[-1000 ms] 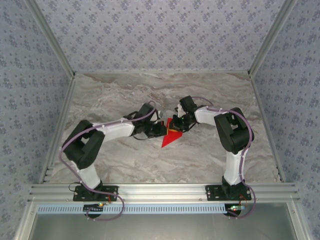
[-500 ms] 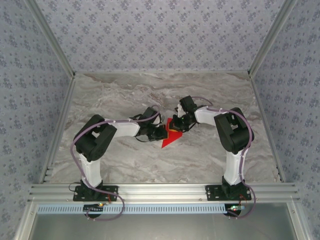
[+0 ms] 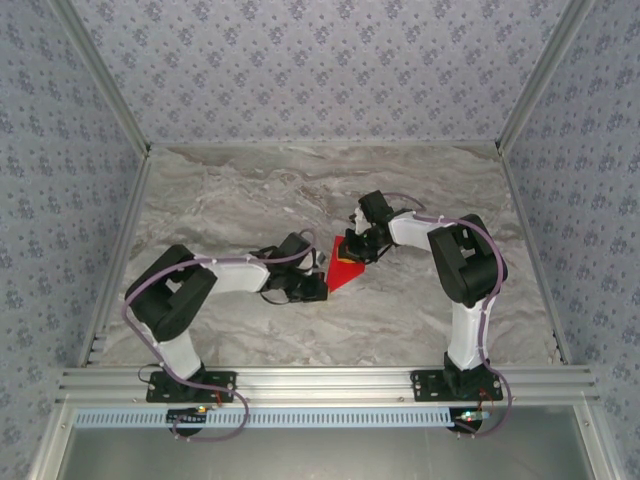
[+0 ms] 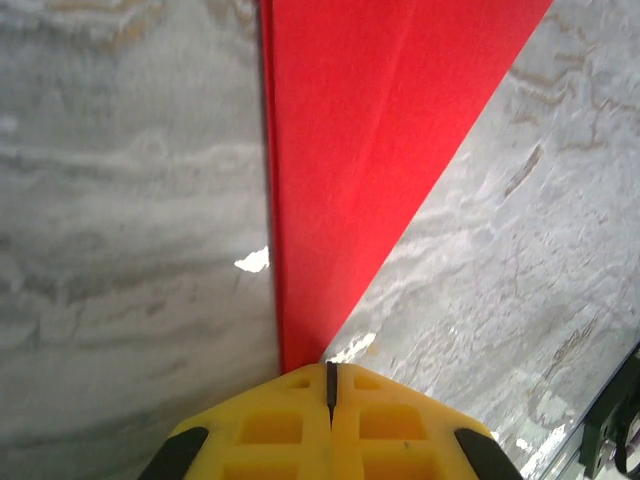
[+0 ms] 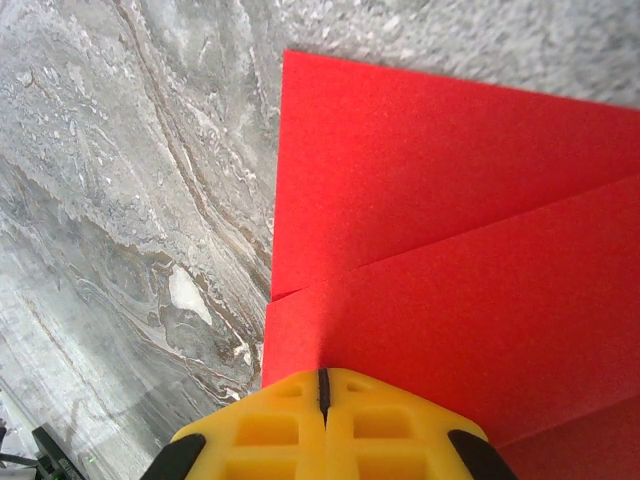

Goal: Fold a paper plane with a square sheet of paper (pick it up from the middle)
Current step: Fourth fold the wing at the center of the table.

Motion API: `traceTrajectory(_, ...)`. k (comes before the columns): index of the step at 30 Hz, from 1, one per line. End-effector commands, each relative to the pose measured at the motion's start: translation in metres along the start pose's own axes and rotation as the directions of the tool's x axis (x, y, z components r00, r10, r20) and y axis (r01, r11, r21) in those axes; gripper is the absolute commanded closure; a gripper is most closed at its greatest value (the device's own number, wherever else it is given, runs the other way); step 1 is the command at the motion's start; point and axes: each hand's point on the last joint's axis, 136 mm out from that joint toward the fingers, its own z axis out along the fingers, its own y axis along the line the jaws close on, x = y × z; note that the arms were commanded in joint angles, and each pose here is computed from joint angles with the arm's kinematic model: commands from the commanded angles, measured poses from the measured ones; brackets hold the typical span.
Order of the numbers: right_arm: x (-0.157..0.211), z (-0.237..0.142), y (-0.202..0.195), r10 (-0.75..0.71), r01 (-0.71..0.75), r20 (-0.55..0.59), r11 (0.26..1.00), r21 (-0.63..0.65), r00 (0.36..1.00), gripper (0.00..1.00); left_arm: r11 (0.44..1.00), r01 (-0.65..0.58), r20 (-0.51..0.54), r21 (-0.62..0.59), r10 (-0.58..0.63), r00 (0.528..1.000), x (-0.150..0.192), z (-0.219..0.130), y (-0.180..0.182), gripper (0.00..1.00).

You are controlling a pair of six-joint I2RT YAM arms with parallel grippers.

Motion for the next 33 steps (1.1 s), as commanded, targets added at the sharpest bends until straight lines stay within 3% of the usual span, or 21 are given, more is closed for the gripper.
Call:
traceTrajectory(1, 0.03, 0.02, -0.08, 0.13, -0.109, -0.057, 0.954, 0.281, 0.99, 1.0, 1.0, 0.001, -0.056, -0.03, -0.003, 0.998, 0.018, -0.012, 0.002, 1.0)
traceTrajectory(6, 0.027, 0.02, -0.075, 0.122, -0.104, -0.054, 0.959, 0.262, 0.991, 1.0, 0.999, -0.036, 0.134, 0.022, 0.033, 0.99, -0.029, -0.032, -0.03, 1.0)
traceTrajectory(10, 0.025, 0.02, -0.071, 0.116, -0.101, -0.05, 0.964, 0.247, 0.992, 1.0, 1.0, -0.009, 0.19, -0.019, 0.012, 0.982, -0.05, -0.026, -0.027, 1.0)
traceTrajectory(17, 0.023, 0.017, -0.064, 0.092, -0.08, -0.044, 0.972, 0.22, 0.995, 1.0, 0.999, 0.026, 0.16, -0.042, -0.019, 0.987, -0.054, -0.004, -0.016, 1.0)
traceTrajectory(26, 0.01, 0.006, -0.041, 0.031, -0.031, -0.002, 0.988, 0.149, 1.0, 1.0, 0.994, 0.07, 0.083, -0.079, -0.063, 0.995, -0.03, 0.01, 0.007, 1.0)
traceTrajectory(33, -0.006, -0.023, 0.017, -0.131, 0.135, 0.086, 0.99, -0.038, 0.988, 1.0, 0.982, 0.116, 0.04, -0.147, -0.111, 0.993, -0.011, 0.016, 0.03, 1.0)
